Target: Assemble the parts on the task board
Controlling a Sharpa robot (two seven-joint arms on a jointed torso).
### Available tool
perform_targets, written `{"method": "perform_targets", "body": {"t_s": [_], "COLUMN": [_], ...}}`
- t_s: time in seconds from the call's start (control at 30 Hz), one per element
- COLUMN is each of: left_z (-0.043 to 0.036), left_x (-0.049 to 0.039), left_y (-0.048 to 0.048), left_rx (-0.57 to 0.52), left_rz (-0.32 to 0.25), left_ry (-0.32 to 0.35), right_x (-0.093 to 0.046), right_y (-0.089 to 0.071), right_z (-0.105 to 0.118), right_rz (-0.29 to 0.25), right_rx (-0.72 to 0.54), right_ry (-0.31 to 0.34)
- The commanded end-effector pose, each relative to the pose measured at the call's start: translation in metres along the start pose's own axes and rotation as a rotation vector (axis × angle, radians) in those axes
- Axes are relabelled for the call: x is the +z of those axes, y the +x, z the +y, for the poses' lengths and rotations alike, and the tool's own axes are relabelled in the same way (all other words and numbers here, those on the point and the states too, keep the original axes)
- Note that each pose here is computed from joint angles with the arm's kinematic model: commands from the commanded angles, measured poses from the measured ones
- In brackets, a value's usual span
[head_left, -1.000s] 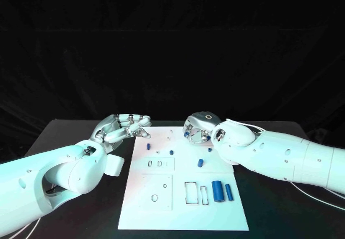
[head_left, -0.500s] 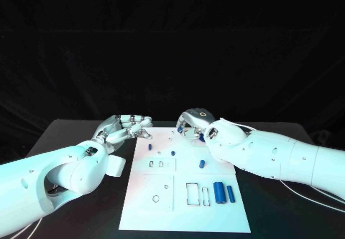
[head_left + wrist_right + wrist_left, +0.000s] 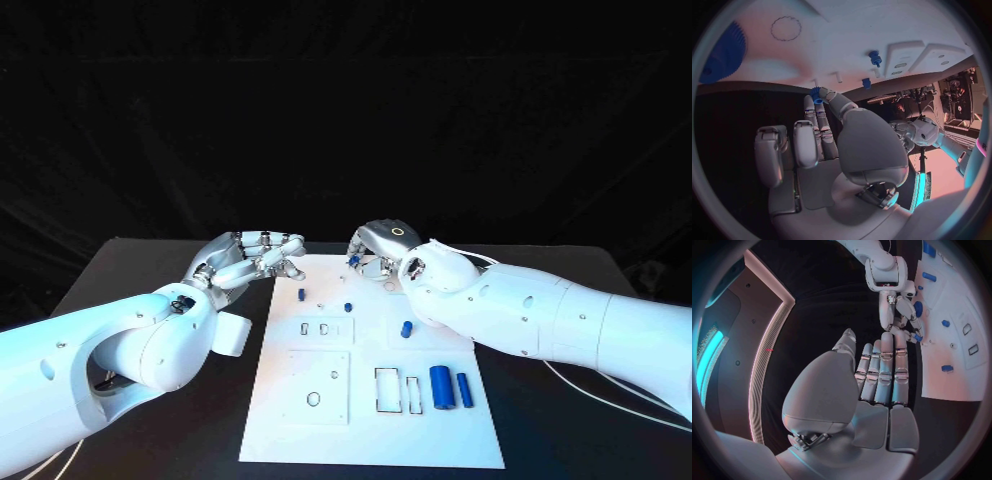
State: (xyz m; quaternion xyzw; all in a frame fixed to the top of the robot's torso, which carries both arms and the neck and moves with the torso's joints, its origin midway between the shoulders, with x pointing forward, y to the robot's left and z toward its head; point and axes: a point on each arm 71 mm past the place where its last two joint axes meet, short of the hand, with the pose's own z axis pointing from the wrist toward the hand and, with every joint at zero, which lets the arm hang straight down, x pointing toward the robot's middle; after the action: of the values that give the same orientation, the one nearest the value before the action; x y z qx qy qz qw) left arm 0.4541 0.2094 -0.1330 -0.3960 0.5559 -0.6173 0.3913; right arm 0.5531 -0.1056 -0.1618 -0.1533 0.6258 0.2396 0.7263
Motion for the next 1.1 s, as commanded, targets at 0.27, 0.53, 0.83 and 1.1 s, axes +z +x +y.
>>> {"method": "perform_targets", "body": {"t_s": [0.27,0.53,0.83,1.1], "left_z": [-0.0031,-0.0048,-0.0064,-0.0076], "left_x": [0.0004,0.0009,0.0014,0.0019], "left_y": [0.0028,0.0030,0.0029,0.0026], "left_rx": [-0.007,-0.007,-0.005,-0.003], "left_rz": [0.014,0.016,0.016,0.014], "left_ry": [0.007,0.009,0.014,0.017], "right_x": [0.004,0.007,0.010,0.013], "right_y": [0.006,0.006,0.008,0.010], "right_z": [0.005,0.007,0.005,0.005], "right_rz": [0.018,0.008,0.020,0.034], "right_rx": [0.005,0.003,-0.009,-0.023], "right_ry": [-0.009,-0.003,0.015,0.024]}}
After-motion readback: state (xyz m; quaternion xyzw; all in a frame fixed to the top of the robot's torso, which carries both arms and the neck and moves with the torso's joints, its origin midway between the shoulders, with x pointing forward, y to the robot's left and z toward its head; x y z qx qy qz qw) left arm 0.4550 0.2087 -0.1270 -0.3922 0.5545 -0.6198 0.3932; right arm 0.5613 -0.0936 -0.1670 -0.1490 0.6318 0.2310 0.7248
